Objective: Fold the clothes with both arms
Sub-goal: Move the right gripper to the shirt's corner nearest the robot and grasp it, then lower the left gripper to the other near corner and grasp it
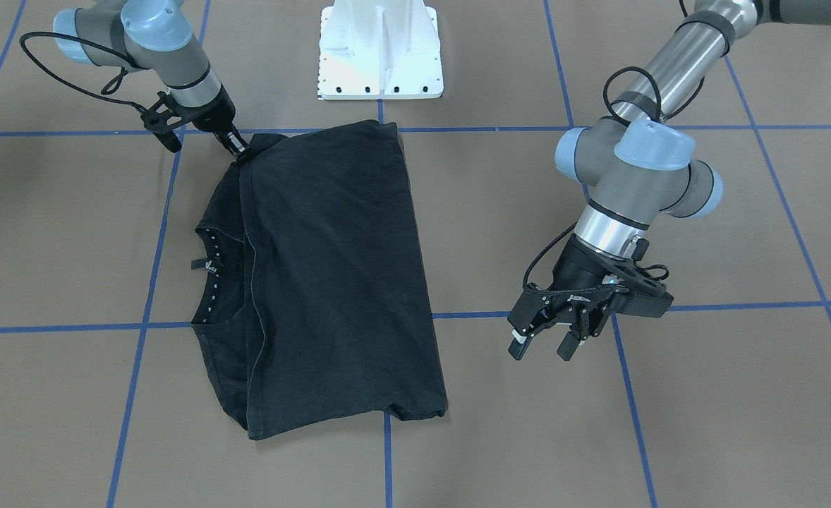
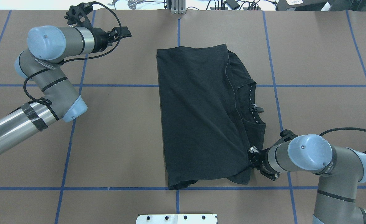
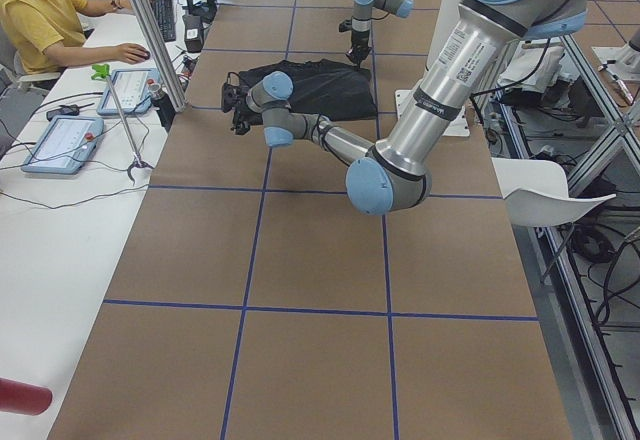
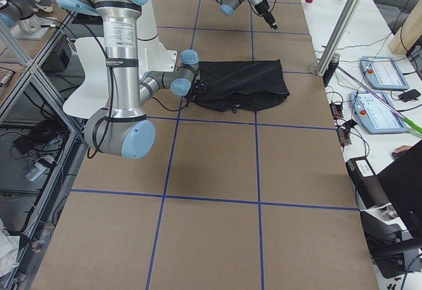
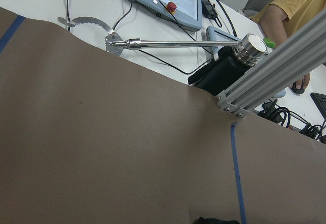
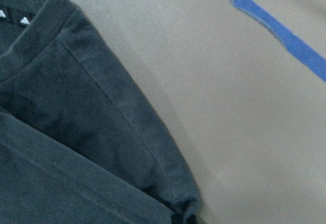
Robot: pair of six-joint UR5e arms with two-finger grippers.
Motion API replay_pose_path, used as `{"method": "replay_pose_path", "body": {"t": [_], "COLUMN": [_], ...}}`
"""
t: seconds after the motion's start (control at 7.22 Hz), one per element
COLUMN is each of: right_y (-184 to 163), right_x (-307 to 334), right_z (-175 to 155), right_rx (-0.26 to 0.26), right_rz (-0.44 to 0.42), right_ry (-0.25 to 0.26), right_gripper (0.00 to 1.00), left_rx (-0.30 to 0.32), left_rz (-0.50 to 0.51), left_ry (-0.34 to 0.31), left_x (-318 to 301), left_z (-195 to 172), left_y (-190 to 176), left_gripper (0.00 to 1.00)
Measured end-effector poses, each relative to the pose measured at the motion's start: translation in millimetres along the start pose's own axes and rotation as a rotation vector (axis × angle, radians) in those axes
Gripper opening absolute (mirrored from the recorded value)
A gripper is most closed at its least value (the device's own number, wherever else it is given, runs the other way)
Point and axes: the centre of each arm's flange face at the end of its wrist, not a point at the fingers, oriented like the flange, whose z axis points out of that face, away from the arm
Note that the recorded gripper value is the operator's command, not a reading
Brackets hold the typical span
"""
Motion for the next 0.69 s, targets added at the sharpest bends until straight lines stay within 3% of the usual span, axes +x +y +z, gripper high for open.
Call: {"method": "replay_pose_path", "body": {"t": [0.42, 0.55, 0.69], "right_y": [4.0, 7.1, 13.4], "right_x": [7.0, 13.8, 20.2], "right_z": [-23.0, -27.4, -29.4], "right_rx": [-0.023, -0.032, -0.043], "right_rz": [-0.008, -0.015, -0.018], "right_ry": [-0.016, -0.010, -0.003], "right_gripper": [0.00, 0.00, 0.00], "left_rx": [-0.007, -0.035, -0.099], "left_rz": [-0.087, -0.172, -0.257], "left_ry": [0.052, 0.088, 0.126], "left_x": [17.3, 23.2, 25.0], "left_z": [-19.5, -38.7, -66.5], "left_y": [4.1, 24.6, 68.8], "left_gripper": [0.99, 0.99, 0.99]}}
